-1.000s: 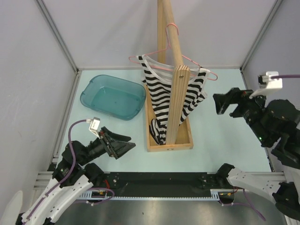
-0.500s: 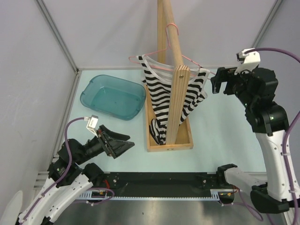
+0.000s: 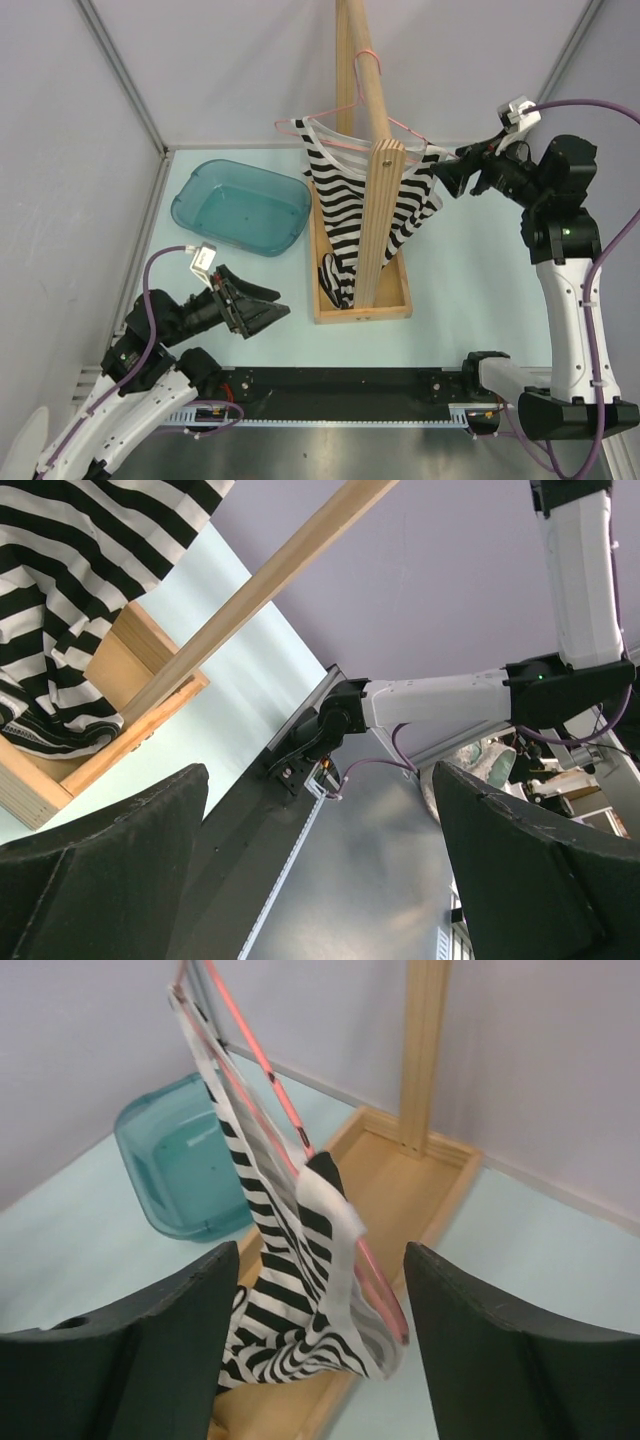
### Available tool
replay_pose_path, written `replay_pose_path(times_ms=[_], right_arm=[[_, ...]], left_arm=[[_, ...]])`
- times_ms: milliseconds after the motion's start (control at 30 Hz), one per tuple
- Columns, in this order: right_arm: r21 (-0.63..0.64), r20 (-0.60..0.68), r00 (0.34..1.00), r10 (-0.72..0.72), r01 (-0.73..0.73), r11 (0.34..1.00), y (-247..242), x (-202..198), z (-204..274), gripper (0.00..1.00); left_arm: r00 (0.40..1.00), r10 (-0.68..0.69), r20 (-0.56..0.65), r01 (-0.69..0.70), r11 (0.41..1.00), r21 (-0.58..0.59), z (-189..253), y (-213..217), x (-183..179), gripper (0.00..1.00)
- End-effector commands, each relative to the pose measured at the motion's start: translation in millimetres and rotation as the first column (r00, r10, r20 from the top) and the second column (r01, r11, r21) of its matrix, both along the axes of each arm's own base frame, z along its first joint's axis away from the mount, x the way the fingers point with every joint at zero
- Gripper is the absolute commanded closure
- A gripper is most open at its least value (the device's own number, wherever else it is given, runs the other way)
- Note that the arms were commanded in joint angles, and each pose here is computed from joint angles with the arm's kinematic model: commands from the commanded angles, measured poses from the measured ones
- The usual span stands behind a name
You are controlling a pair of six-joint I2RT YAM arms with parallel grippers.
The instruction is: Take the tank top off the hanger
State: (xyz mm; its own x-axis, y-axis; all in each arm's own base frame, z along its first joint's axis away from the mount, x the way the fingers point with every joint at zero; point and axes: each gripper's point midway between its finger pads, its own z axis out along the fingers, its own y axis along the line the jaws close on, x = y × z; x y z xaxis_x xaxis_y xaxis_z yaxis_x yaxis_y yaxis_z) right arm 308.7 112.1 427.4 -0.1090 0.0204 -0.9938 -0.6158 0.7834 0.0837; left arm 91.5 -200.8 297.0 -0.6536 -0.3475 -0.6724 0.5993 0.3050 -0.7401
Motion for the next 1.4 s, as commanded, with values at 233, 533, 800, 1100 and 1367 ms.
replay_pose_path(times_ms=[233,533,800,1100,1367], right_arm=[[0.014,0.081,0.976,0.202,-0.204,0.979,25.4,10.6,19.3,0.53],[0.015,0.078,0.971,0.228,-0.229,0.973,28.3,14.6,11.2,0.68],[0.041,0.096,0.969,0.229,-0.233,0.972,29.6,18.6,9.8,0.89],[0.019,0.185,0.947,0.262,-0.270,0.963,36.6,6.7,25.3,1.00],[0.047,0.310,0.899,0.310,-0.340,0.939,52.1,-16.5,78.9,1.00]], left_arm=[[0.998,-0.032,0.052,0.033,0.999,-0.027,21.7,4.4,-12.4,0.01],[0.998,-0.038,0.052,0.039,0.999,-0.024,25.1,3.6,-12.8,0.01],[0.998,-0.033,0.059,0.035,0.999,-0.031,28.9,4.0,-12.1,0.01],[0.997,-0.046,0.068,0.049,0.998,-0.043,38.2,3.1,-14.6,0.01],[0.997,-0.038,0.068,0.041,0.998,-0.042,41.4,1.9,-11.1,0.01]])
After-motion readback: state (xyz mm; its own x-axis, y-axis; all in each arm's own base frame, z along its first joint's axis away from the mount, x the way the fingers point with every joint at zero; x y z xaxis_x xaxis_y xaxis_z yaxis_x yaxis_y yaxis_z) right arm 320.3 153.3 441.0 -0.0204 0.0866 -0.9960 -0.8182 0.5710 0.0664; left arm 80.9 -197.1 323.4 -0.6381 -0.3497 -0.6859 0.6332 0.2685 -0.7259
